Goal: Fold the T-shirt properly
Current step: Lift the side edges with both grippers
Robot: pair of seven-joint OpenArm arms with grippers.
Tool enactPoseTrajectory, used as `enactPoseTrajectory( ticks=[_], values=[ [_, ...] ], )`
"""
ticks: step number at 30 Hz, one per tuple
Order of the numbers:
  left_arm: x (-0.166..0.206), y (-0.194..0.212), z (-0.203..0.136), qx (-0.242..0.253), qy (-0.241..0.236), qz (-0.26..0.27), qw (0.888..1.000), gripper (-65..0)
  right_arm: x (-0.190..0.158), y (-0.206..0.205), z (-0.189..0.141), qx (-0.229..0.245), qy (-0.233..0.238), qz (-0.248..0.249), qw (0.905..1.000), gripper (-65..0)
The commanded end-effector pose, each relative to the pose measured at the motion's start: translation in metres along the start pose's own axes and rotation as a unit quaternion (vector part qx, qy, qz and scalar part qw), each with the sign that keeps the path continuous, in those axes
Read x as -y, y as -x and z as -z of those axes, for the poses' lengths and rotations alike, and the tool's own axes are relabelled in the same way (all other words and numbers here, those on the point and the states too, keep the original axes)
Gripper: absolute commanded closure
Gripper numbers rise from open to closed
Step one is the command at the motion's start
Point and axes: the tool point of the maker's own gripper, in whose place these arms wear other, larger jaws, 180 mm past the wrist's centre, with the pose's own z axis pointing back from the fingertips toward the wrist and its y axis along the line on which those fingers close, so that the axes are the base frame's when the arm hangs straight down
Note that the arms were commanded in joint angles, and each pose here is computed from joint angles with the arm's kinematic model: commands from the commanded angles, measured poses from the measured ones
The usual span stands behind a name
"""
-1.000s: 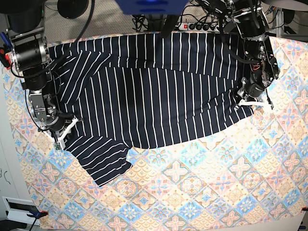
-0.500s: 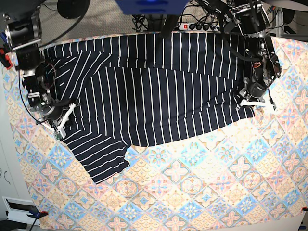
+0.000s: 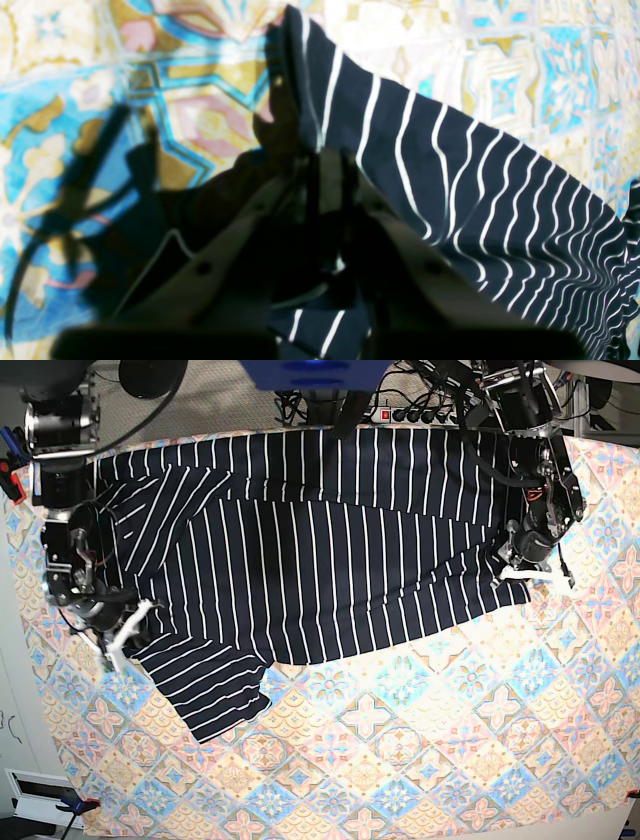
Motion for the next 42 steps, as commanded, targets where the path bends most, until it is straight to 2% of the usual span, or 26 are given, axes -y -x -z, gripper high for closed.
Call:
enactPoseTrajectory(
  ticks=[1, 3, 5, 8, 15, 18, 21, 30, 36, 42],
  values=[
    [0.005, -0.015, -0.002, 0.02, 0.008, 0.004, 1.0, 0.0, 0.027, -0.016, -0.006, 0.012, 0.031, -0.014, 0.9993, -8.1],
    [0.005, -0.015, -0.002, 0.02, 0.007, 0.005, 1.0, 0.0, 0.024, -0.014, 0.004, -0.005, 0.036, -0.034, 0.9988, -8.2],
    [0.004, -0.015, -0.002, 0.02, 0.007, 0.005, 1.0, 0.0, 0.011, -0.022, 0.017, 0.0, 0.032, -0.052, 0.9981, -8.6],
    [0.003, -0.014, -0.003, 0.018, 0.005, 0.005, 1.0, 0.0, 0.017, -0.008, 0.022, -0.016, 0.042, -0.087, 0.9952, -10.5],
    [0.003, -0.013, -0.002, 0.018, 0.006, 0.004, 1.0, 0.0, 0.022, -0.011, 0.024, -0.017, 0.046, -0.096, 0.9942, -33.6],
    [0.003, -0.012, -0.002, 0.018, 0.006, 0.004, 1.0, 0.0, 0.021, -0.011, 0.024, -0.016, 0.046, -0.096, 0.9942, -42.0],
    [0.004, -0.012, -0.002, 0.018, 0.007, 0.003, 1.0, 0.0, 0.022, -0.012, 0.024, -0.016, 0.046, -0.096, 0.9942, -47.5],
    [0.004, -0.011, -0.002, 0.016, 0.006, 0.003, 1.0, 0.0, 0.025, -0.022, 0.025, 0.012, 0.046, -0.09, 0.9948, -48.7],
    [0.003, -0.01, -0.002, 0.015, 0.006, 0.003, 1.0, 0.0, 0.044, -0.027, 0.026, 0.028, 0.061, -0.04, 0.9969, -48.7],
    [0.003, -0.01, -0.002, 0.015, 0.006, 0.003, 1.0, 0.0, 0.046, -0.022, 0.032, 0.03, 0.056, -0.018, 0.9978, -48.7]
  ],
)
